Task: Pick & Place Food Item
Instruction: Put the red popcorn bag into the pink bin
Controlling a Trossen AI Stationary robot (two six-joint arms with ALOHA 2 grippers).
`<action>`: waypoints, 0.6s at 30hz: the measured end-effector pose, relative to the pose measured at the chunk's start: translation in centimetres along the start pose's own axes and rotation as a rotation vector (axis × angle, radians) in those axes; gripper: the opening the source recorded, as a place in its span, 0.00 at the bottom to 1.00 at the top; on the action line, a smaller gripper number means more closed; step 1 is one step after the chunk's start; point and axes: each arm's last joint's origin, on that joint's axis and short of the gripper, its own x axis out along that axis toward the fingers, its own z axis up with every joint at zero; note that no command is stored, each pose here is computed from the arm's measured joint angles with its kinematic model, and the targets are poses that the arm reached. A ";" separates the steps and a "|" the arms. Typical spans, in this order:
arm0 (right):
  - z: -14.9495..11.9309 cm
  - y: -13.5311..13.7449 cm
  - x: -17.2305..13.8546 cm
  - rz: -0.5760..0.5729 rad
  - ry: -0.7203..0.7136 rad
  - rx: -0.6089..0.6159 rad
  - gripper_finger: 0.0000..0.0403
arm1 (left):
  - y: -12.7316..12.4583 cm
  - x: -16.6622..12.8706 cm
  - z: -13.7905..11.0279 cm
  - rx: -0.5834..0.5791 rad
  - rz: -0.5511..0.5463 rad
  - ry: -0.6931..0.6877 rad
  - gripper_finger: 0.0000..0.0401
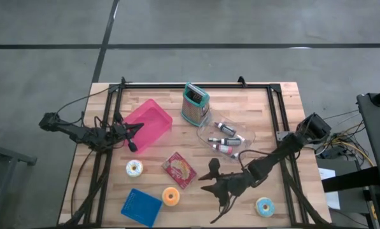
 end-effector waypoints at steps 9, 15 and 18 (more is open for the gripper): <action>-0.1 -0.3 0.2 0.003 -0.002 -0.064 0.43 | 0.0 0.0 0.0 0.000 0.000 0.000 0.01; 1.1 -1.2 -1.2 0.008 -0.050 0.079 0.40 | 0.0 0.0 0.0 0.000 0.000 0.000 0.01; 1.8 -2.2 -2.9 0.048 -0.059 0.212 0.38 | 0.0 0.0 0.0 0.000 0.000 0.000 0.01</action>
